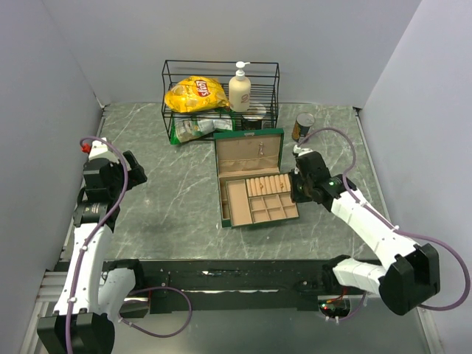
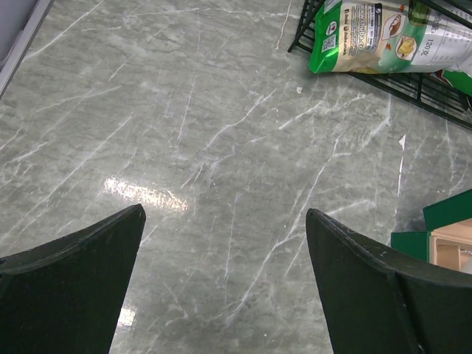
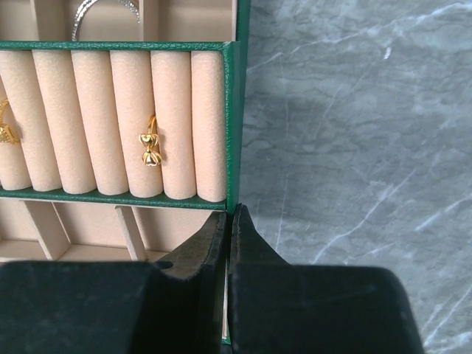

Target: Organize the mixed jewelry

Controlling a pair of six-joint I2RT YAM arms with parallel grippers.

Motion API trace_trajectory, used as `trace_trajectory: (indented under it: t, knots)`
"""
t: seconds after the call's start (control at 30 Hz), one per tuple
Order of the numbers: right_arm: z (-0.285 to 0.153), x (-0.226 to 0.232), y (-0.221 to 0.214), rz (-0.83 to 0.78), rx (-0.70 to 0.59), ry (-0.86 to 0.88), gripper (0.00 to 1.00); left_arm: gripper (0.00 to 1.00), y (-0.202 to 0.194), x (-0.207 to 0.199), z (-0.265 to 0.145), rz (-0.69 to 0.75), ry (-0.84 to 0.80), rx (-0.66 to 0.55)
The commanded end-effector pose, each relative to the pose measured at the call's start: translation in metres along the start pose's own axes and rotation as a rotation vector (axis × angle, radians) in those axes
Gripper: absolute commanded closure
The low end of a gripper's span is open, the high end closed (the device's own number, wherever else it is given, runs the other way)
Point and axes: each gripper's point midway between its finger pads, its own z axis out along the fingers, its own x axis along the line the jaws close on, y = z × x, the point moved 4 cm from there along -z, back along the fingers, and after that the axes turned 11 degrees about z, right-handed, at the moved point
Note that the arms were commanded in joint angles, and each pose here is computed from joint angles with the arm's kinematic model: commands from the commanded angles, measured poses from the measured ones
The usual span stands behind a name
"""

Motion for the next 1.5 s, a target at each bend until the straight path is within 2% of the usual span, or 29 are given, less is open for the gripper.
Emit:
trace_trajectory:
  t: [0.0,0.77,1.47]
  knots:
    - [0.004,0.014,0.024,0.008,-0.055,0.058,1.0,0.04,0.013,-0.003,0.001,0.006,-0.021,-0.046]
    - [0.049,0.02,0.037,0.05,0.045,-0.028,1.0,0.04,0.01,-0.003,0.006,0.008,-0.02,-0.026]
    - [0.067,0.021,0.04,0.103,0.044,-0.056,1.0,0.04,0.01,-0.004,0.007,0.01,-0.03,-0.02]
